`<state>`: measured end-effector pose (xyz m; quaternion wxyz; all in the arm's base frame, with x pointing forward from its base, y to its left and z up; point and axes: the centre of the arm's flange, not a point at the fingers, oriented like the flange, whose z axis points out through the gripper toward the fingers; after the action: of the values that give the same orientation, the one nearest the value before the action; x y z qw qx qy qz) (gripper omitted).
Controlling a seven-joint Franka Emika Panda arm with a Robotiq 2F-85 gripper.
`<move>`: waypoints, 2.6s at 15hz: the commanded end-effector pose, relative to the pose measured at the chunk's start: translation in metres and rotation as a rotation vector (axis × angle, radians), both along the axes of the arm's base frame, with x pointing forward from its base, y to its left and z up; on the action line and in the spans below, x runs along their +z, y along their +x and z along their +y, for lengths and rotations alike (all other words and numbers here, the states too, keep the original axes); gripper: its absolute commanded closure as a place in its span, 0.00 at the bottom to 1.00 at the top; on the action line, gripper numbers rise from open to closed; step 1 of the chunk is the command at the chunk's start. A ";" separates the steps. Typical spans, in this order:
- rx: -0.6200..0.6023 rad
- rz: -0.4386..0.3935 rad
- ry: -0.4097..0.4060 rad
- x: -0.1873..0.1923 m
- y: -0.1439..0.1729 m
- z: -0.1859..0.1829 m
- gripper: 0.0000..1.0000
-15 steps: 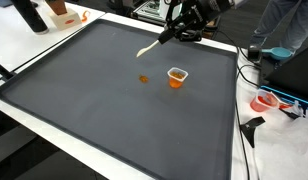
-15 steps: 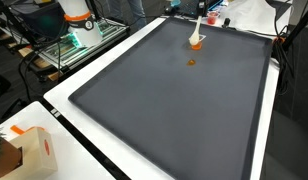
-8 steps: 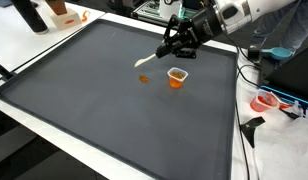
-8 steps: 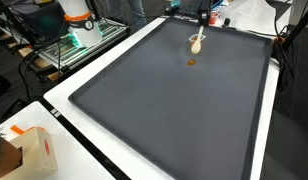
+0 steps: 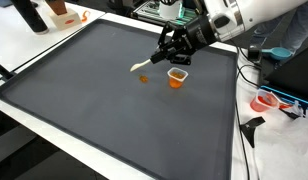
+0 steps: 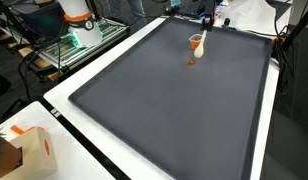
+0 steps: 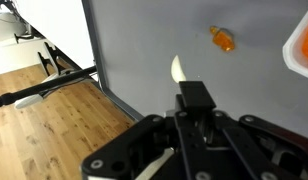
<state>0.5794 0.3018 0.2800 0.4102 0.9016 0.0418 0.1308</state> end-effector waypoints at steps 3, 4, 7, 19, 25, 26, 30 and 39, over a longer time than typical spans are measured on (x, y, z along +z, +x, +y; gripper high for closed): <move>0.014 -0.003 0.038 0.008 0.009 -0.004 0.97; 0.019 -0.006 0.052 0.012 0.009 -0.005 0.97; 0.036 0.007 0.106 0.022 0.010 -0.010 0.97; 0.005 0.059 0.423 0.101 0.011 -0.055 0.97; 0.000 0.077 0.590 0.136 -0.002 -0.079 0.97; 0.003 0.079 0.611 0.140 -0.005 -0.083 0.97; 0.014 0.086 0.682 0.153 -0.017 -0.095 0.97; 0.058 0.107 0.792 0.166 -0.046 -0.108 0.97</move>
<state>0.5562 0.2070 0.4452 0.0466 0.9935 0.0279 0.1003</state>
